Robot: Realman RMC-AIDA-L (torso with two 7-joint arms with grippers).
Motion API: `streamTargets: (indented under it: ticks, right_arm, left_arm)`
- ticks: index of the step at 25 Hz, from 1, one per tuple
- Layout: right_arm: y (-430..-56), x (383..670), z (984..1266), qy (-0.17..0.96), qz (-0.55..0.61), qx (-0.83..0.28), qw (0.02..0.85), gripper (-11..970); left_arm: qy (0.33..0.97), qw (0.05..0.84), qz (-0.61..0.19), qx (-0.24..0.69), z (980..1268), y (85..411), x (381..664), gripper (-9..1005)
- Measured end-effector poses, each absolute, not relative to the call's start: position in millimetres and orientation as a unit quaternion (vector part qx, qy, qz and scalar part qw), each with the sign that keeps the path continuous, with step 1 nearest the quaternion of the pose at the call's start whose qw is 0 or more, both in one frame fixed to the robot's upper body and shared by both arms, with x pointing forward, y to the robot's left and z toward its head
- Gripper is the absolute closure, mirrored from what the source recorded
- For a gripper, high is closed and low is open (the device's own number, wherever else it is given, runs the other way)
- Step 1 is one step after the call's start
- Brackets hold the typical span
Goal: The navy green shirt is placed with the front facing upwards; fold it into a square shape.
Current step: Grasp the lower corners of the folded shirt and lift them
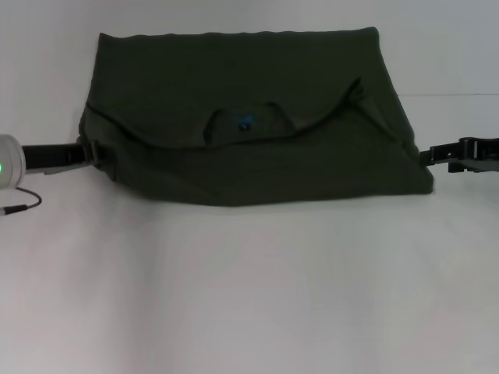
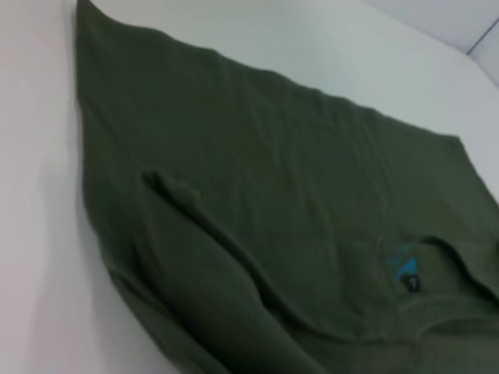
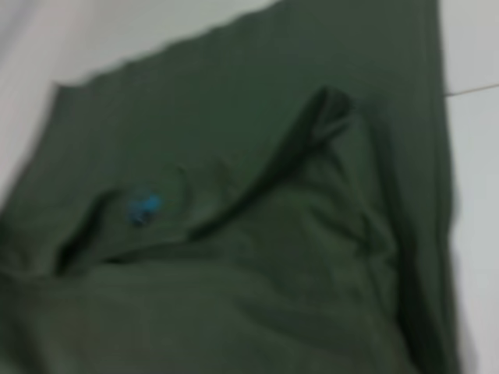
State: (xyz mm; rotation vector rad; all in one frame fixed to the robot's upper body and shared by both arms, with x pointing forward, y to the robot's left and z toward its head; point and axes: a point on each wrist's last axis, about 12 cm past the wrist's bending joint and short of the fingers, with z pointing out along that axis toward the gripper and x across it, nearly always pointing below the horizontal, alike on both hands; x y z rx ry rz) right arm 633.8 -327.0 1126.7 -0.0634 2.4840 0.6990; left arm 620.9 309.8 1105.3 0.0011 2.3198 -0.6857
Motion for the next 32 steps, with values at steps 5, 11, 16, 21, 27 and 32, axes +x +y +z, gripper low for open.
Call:
streamTargets:
  ticks: [5, 11, 16, 21, 27, 32]
  right_arm:
    - [-305, 646, 1121, 0.937, 0.216, -0.045, 0.27, 290]
    - [-294, 650, 1113, 0.937, 0.197, -0.048, 0.283, 298]
    - [-293, 650, 1106, 0.94, 0.185, -0.047, 0.284, 305]
    - [-290, 651, 1102, 0.94, 0.174, -0.049, 0.288, 311]
    - [-281, 650, 1093, 0.941, 0.166, -0.054, 0.289, 320]
    - [-278, 650, 1091, 0.941, 0.168, -0.054, 0.289, 326]
  left_arm:
    - [0.894, 0.357, -0.27, -0.007, 1111, 309, 625, 933]
    - [0.894, 0.359, -0.269, -0.009, 1112, 310, 626, 933]
    - [0.892, 0.363, -0.269, -0.01, 1113, 309, 627, 933]
    - [0.891, 0.366, -0.267, -0.012, 1113, 307, 629, 933]
    - [0.891, 0.367, -0.266, -0.014, 1112, 306, 630, 934]
    - [0.891, 0.367, -0.266, -0.017, 1111, 307, 629, 934]
